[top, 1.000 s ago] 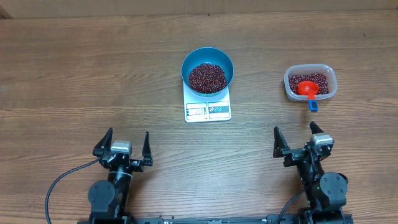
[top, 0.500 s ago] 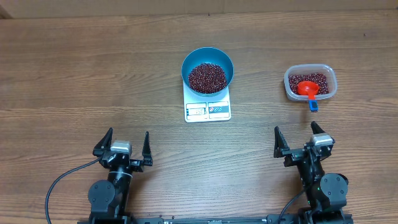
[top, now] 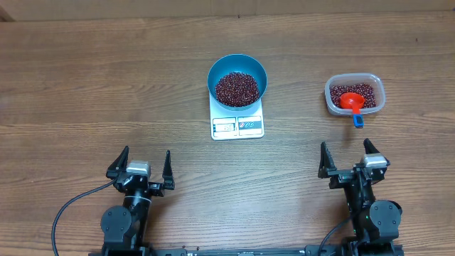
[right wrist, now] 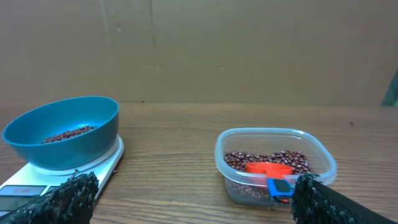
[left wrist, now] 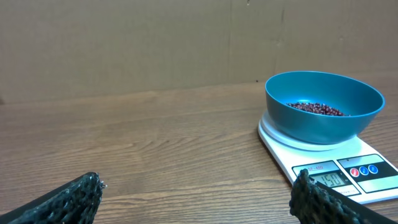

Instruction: Scoop item into bowl and weigh 150g on scale

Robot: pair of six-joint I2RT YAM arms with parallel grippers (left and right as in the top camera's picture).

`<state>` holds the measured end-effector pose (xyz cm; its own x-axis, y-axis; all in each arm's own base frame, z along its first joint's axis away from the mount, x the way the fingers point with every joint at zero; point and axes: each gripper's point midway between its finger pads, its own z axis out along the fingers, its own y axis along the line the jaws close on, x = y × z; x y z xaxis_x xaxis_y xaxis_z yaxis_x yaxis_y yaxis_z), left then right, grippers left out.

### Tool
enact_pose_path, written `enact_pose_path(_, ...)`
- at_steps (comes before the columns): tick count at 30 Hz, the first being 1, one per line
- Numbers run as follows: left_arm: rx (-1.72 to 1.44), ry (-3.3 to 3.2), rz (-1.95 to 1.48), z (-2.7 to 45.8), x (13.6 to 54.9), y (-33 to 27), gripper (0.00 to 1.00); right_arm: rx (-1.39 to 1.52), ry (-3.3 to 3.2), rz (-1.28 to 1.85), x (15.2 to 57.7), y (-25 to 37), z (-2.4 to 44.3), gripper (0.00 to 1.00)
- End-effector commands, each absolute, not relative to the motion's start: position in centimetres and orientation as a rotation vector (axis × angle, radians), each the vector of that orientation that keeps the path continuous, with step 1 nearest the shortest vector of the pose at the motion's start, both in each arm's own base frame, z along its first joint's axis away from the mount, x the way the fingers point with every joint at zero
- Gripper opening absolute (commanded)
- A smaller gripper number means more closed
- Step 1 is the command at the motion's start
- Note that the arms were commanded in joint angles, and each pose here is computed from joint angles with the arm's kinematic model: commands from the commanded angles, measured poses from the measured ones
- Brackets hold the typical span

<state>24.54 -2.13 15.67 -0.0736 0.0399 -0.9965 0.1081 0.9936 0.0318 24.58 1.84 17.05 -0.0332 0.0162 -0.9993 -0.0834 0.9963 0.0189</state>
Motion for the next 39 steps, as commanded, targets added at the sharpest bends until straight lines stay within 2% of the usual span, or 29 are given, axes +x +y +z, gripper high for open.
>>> enact_pose_path(1, 0.113, 1.642, -0.025, 15.64, 24.55, -1.71, 1.00, -0.036, 1.599, 0.061, 24.61, 1.37, 16.86, 1.00)
enact_pose_path(39, 0.113, 1.642, -0.025, 15.64, 24.55, -1.71, 0.99, -0.023, 1.595, 0.048, 24.63, 0.94, 16.94, 1.00)
